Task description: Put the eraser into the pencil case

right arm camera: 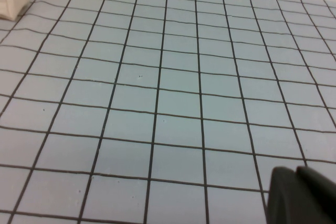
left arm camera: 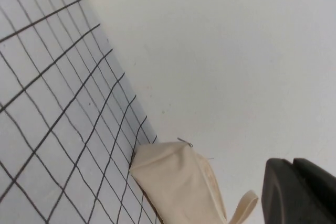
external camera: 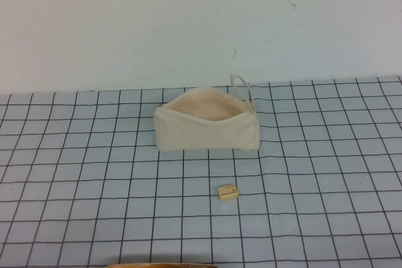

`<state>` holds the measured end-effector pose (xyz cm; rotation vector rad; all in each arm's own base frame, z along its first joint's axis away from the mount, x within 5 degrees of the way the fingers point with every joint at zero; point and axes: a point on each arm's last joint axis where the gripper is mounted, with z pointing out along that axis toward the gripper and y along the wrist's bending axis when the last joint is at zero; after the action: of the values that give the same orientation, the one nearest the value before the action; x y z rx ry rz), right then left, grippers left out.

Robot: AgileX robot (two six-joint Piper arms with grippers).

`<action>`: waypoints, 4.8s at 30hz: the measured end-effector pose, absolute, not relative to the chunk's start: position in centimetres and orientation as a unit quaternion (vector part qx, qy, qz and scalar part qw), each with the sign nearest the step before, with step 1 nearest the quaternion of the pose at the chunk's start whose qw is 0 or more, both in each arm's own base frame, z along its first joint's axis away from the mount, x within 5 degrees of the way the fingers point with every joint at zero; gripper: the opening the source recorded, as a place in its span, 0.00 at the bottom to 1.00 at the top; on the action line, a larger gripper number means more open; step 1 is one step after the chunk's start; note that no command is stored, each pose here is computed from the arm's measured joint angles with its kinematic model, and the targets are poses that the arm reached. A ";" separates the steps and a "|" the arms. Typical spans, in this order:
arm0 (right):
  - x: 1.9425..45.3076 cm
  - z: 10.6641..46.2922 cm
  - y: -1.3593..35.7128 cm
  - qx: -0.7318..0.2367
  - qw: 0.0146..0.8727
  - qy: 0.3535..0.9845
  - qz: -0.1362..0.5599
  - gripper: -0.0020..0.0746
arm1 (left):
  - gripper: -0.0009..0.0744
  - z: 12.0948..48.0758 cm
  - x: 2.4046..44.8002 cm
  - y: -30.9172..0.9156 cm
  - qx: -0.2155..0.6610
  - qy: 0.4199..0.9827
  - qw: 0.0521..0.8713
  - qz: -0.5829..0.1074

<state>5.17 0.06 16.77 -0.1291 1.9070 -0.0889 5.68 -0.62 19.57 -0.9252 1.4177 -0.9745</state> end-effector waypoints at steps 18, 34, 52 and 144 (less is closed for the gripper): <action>5.2 16.8 0.1 -0.055 0.576 0.815 -0.037 0.02 | 0.01 32.6 12.3 -4.1 0.098 0.889 0.395 -0.210; 5.2 16.8 0.1 -0.055 0.576 0.815 -0.037 0.02 | 0.01 30.2 26.6 -13.6 0.280 0.938 0.184 -0.083; 5.2 16.8 0.1 -0.055 0.576 0.815 -0.037 0.02 | 0.26 21.2 33.0 -25.6 0.269 0.959 0.078 -0.039; 5.2 16.8 0.1 -0.054 0.576 0.815 -0.036 0.02 | 0.02 36.6 28.1 -17.0 0.191 0.892 0.399 -0.097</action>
<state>5.17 0.08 16.77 -0.1269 1.9070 -0.0854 28.13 -16.95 36.60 0.4824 2.2574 -0.2447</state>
